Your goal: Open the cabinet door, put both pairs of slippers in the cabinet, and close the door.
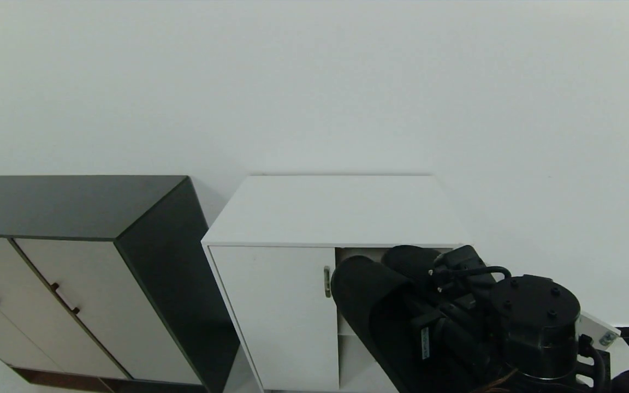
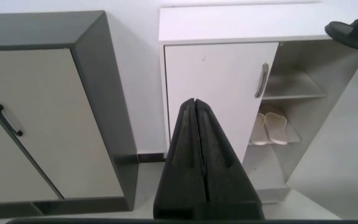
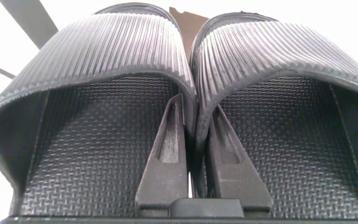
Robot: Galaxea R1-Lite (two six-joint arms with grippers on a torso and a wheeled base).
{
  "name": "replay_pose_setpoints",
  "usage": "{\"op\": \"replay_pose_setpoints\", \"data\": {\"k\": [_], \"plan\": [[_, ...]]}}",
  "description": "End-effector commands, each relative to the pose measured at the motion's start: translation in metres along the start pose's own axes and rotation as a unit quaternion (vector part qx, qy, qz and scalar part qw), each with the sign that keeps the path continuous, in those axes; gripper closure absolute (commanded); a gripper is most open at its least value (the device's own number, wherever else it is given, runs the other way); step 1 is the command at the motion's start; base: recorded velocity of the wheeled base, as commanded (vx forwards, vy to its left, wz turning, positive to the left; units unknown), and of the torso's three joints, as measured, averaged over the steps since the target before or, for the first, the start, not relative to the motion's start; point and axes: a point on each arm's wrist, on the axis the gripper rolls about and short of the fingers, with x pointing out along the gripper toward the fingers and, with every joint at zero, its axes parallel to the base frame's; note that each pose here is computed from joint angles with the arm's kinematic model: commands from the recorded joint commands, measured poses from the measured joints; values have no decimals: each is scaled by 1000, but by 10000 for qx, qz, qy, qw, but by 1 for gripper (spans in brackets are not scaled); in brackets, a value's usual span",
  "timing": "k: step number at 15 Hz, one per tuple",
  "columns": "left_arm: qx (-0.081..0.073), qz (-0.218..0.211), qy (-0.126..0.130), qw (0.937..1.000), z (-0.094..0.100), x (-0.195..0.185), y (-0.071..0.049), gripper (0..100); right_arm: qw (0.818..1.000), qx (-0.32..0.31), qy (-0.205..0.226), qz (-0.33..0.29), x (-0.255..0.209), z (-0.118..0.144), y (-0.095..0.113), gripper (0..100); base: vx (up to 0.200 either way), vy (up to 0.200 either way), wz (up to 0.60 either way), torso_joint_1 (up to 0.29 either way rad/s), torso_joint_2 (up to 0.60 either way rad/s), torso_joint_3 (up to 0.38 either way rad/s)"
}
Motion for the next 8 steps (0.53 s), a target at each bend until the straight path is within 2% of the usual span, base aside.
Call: {"op": "replay_pose_setpoints", "data": {"k": [1, 4, 8], "plan": [[-1, -1, -2, 10000, 0, 0, 0, 100, 10000, -24, 59, -3, 1, -3, 1, 100, 0, 0, 0, -163, 378, 203], [-1, 6, -2, 10000, 0, 0, 0, 100, 9999, -52, 95, 45, -1, -6, 2, 100, 0, 0, 0, -178, 393, 219], [-8, 6, -2, 10000, 0, 0, 0, 100, 9999, -71, 124, 71, -1, -7, 3, 100, 0, 0, 0, -228, 530, 301]]}}
